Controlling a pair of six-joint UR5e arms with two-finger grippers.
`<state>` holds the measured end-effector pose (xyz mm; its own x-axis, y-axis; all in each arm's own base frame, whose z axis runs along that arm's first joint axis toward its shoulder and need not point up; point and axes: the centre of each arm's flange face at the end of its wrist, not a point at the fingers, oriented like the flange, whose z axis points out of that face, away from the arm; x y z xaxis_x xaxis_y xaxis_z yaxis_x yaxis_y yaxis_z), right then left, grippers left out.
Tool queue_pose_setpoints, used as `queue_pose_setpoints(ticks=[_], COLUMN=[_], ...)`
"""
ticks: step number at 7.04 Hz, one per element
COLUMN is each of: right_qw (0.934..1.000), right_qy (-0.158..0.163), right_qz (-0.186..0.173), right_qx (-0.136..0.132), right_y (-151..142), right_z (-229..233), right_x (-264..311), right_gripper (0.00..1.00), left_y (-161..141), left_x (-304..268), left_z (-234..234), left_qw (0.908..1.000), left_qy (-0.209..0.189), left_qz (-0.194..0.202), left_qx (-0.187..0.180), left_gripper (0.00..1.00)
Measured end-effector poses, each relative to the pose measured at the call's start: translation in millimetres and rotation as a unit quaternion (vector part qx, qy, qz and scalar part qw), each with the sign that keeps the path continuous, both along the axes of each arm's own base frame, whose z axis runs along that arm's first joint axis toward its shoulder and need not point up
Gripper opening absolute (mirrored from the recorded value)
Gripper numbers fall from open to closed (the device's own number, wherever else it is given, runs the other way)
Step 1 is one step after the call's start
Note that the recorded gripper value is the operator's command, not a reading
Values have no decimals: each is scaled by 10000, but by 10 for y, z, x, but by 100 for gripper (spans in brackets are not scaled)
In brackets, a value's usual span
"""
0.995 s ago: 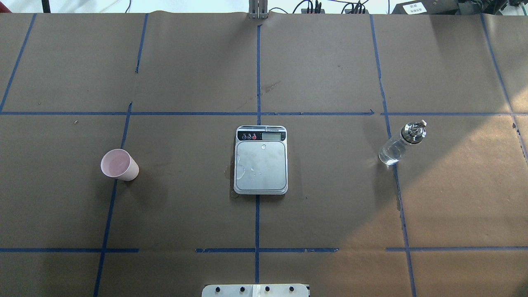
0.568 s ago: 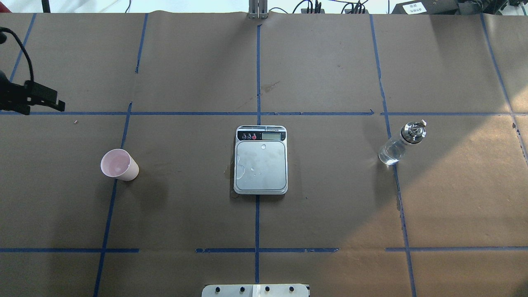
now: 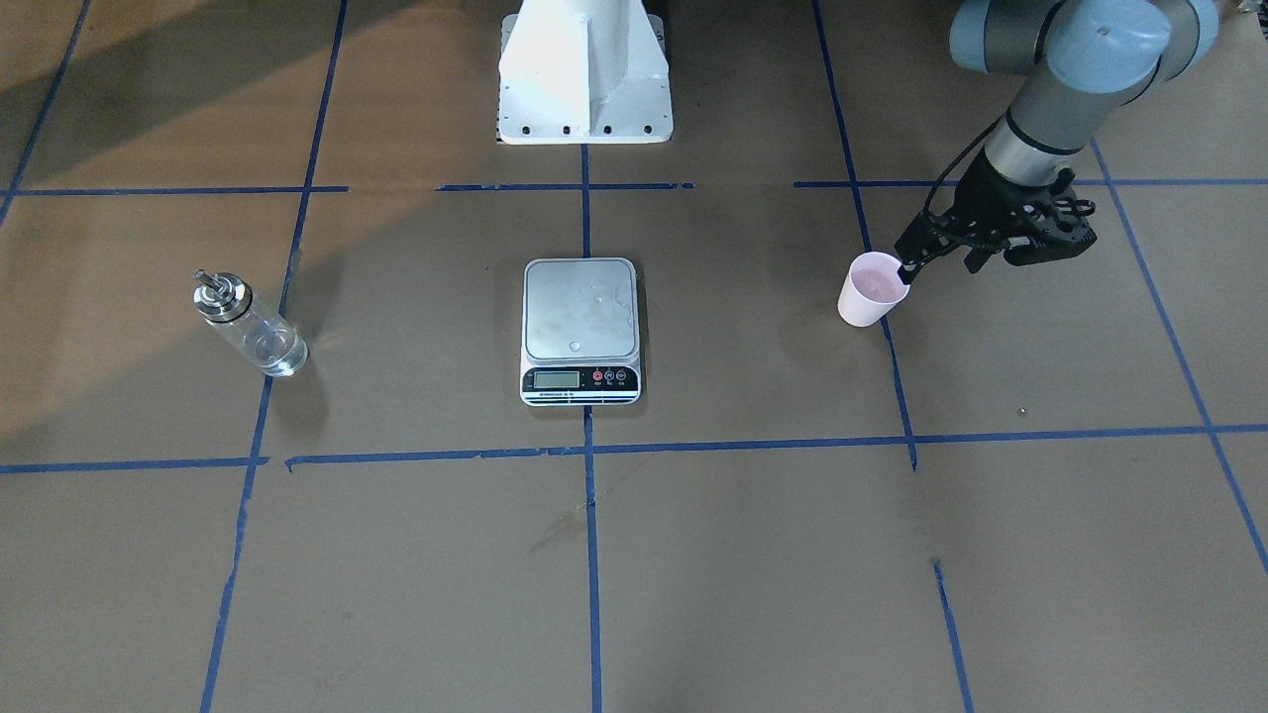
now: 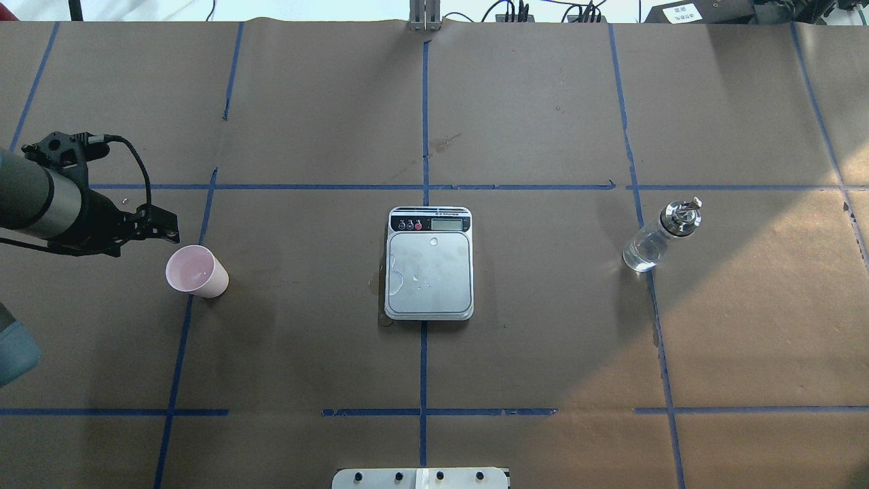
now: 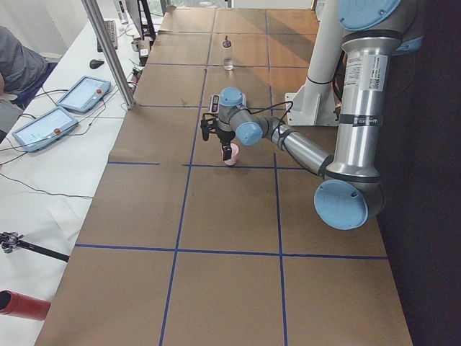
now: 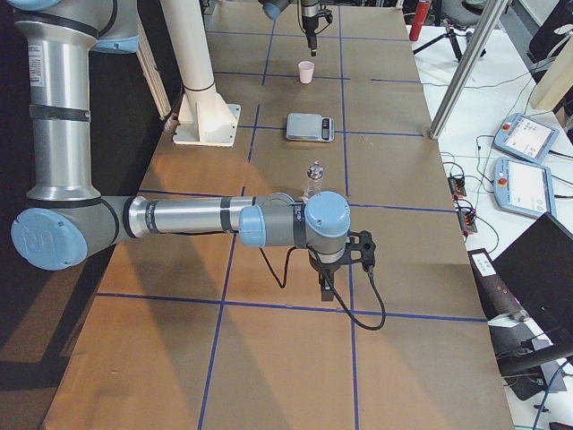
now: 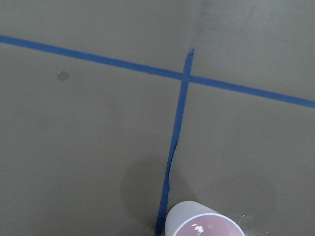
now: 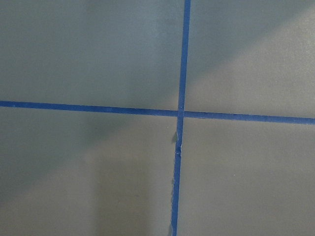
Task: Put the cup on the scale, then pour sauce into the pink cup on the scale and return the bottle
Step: 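Reach the left gripper down to the pink cup and close on it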
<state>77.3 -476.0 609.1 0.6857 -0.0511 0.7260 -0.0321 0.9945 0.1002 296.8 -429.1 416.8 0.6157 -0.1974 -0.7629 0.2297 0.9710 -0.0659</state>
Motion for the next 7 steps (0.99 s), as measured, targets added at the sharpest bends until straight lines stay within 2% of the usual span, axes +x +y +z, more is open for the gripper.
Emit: queue_pose_setpoints(ticks=[2,5,6,7], right_qw=[10000,10000,10000,10000], right_qy=[-6,-11,-11,-12], right_qz=[4,1,2,2], right_qx=[2,18,18,20], right_y=[-5,-12,-13,-13], right_z=[-7,-21,-23,-25], right_x=[-1,-1,-1,-1], right_gripper=[100,100,100,100], left_y=[17,112,161,208], left_x=[170,308,369,425], left_z=[181,197,199,204], left_qw=[10000,9997,9995,9992], left_qy=[2,29,30,27], left_qz=[63,240,316,389], left_qx=[25,45,42,34], left_gripper=[100,100,95,44])
